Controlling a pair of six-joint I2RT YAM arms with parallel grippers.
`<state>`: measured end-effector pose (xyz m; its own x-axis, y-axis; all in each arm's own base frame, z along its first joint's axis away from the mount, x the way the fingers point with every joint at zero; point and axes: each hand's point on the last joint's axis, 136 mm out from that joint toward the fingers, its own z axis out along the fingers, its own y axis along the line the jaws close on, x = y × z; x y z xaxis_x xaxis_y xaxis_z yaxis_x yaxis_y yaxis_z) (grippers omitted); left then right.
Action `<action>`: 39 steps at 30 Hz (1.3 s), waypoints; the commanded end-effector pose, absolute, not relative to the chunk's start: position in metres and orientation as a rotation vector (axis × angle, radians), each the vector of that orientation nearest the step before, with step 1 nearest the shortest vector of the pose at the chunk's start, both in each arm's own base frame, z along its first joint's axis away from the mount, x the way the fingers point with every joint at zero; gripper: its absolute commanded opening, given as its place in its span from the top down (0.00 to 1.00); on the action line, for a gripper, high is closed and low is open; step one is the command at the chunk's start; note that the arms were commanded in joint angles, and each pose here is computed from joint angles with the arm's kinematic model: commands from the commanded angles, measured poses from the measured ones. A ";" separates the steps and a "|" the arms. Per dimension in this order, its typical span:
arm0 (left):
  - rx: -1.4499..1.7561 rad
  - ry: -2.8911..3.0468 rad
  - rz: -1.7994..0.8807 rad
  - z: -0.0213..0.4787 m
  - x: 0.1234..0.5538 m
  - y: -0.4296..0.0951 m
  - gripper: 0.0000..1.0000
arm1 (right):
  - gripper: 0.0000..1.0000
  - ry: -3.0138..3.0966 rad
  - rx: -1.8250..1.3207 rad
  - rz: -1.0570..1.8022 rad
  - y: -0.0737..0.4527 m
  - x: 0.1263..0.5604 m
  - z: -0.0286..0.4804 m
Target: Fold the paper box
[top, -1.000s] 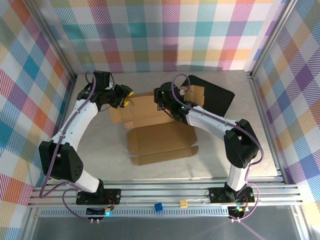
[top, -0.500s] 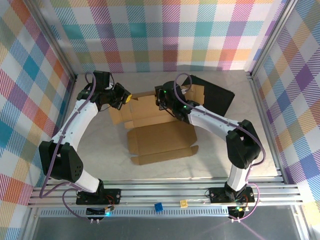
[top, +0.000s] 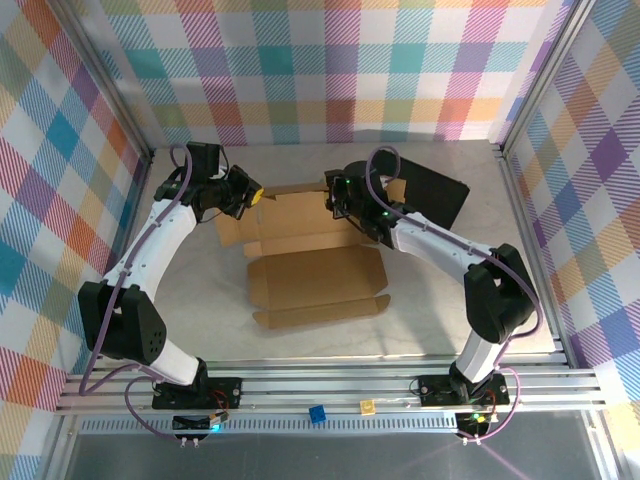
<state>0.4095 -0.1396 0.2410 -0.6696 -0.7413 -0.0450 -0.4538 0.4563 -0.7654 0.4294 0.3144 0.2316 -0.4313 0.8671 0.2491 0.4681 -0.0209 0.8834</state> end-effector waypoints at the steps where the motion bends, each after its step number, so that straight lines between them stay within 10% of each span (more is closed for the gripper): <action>1: -0.984 2.324 -1.092 0.249 0.406 -0.143 1.00 | 0.72 1.857 1.359 1.500 0.324 0.433 0.245; 10: -0.925 2.320 -1.100 0.256 0.403 -0.143 1.00 | 0.94 1.879 1.376 1.440 0.320 0.431 0.236; 13: -0.872 2.320 -1.028 0.267 0.395 -0.132 0.53 | 1.00 1.853 1.396 1.392 0.308 0.430 0.243; 15: -0.785 2.328 -0.871 0.276 0.379 -0.114 0.38 | 1.00 1.848 1.414 1.371 0.302 0.429 0.251; 26: -0.550 2.439 -0.618 0.180 0.267 -0.080 0.66 | 1.00 1.904 1.463 1.330 0.291 0.425 0.278; 39: -0.296 2.320 -0.695 0.127 0.356 -0.095 0.86 | 1.00 1.976 1.507 1.306 0.283 0.435 0.283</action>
<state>0.3293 -0.0871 0.1047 -0.7842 -0.4595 -0.4170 -0.1913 0.8183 -0.5420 0.4339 0.2799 0.2732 -0.3688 0.8990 0.2361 0.5744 0.0207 0.8183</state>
